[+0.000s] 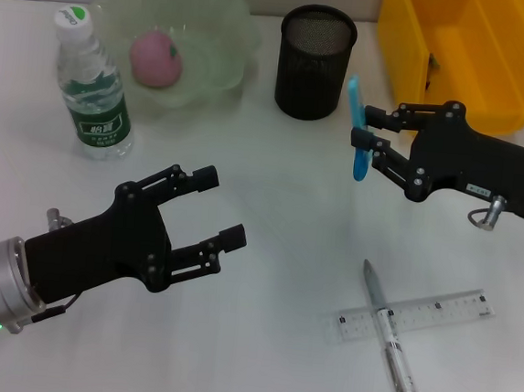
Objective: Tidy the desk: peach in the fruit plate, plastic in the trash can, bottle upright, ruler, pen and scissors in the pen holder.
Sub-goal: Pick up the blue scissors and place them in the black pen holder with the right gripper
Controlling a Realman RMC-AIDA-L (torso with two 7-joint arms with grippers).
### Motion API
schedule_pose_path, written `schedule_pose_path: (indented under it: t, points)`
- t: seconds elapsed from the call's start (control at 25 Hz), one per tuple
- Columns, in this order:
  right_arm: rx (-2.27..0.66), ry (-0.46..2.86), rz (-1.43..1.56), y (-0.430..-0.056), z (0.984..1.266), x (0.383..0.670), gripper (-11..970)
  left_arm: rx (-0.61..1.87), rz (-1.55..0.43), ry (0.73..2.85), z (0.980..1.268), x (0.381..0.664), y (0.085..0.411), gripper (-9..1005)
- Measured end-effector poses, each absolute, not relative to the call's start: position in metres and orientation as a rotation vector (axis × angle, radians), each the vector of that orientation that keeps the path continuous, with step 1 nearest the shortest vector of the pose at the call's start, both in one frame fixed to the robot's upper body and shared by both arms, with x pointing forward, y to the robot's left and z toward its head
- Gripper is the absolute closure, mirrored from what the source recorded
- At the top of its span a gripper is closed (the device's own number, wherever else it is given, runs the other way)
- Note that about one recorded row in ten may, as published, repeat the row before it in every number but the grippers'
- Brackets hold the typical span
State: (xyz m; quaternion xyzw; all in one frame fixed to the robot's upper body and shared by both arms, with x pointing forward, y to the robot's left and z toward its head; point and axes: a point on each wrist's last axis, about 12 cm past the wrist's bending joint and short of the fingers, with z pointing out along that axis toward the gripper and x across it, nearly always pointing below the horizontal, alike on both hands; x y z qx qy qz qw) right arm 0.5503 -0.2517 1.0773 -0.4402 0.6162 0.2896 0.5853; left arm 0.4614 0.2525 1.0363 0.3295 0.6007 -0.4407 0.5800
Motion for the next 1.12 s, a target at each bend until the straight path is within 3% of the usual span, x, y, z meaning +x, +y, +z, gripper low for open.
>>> schedule_pose_path:
  t: [0.64,1.12]
  points:
    - [-1.218,1.24,0.391,-0.2545,1.0821,0.5562,736,0.743,-1.024,1.409,1.0333,0.456,0.2533,206]
    - [-1.388,0.922,-0.035,-0.2606,1.0798,0.555,736,0.706,-1.023,1.427,1.0298,0.4533,0.2522,206]
